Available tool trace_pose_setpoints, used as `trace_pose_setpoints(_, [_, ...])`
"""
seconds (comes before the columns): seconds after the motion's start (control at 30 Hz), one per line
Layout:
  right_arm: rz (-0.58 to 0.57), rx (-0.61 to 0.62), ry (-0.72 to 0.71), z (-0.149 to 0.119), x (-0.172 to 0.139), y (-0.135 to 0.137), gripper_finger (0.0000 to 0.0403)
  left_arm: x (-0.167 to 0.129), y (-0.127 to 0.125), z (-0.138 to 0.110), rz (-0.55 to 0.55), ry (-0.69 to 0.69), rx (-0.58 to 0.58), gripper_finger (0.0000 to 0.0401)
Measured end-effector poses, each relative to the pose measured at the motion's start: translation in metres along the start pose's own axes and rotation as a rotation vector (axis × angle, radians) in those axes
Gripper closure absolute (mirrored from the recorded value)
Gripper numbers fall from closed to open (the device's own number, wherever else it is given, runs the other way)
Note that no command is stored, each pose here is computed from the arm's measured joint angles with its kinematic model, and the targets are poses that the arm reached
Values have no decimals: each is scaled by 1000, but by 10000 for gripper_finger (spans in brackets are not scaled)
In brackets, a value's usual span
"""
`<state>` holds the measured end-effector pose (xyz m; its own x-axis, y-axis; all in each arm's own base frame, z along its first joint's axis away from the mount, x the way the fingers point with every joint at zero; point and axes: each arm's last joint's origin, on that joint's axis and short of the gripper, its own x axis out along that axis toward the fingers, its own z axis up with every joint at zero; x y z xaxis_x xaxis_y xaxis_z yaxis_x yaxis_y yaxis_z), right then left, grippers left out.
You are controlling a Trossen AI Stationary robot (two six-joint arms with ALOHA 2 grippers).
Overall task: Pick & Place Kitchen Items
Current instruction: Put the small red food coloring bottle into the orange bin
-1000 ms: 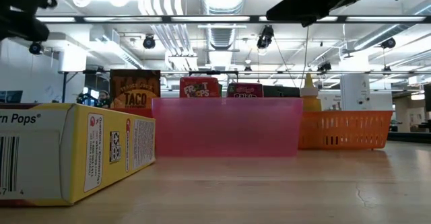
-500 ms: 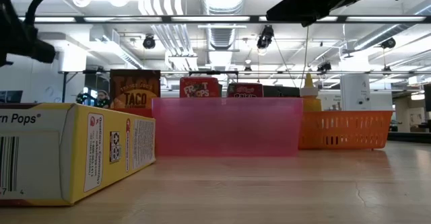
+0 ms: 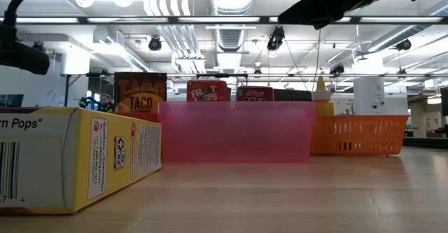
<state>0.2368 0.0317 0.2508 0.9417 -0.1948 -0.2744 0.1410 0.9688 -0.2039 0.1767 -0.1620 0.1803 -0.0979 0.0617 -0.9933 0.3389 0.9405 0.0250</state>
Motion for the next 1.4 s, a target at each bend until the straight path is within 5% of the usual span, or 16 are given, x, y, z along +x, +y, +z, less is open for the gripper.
trace_pose_setpoints(0.83, [2, 0, 0, 0, 0, 0, 296, 4, -3, 6, 17, -35, 192, 307])
trace_pose_setpoints(1.4, [4, -6, 14, -1, 0, 0, 338, 21, 1, -3, 30, 6, 186, 307])
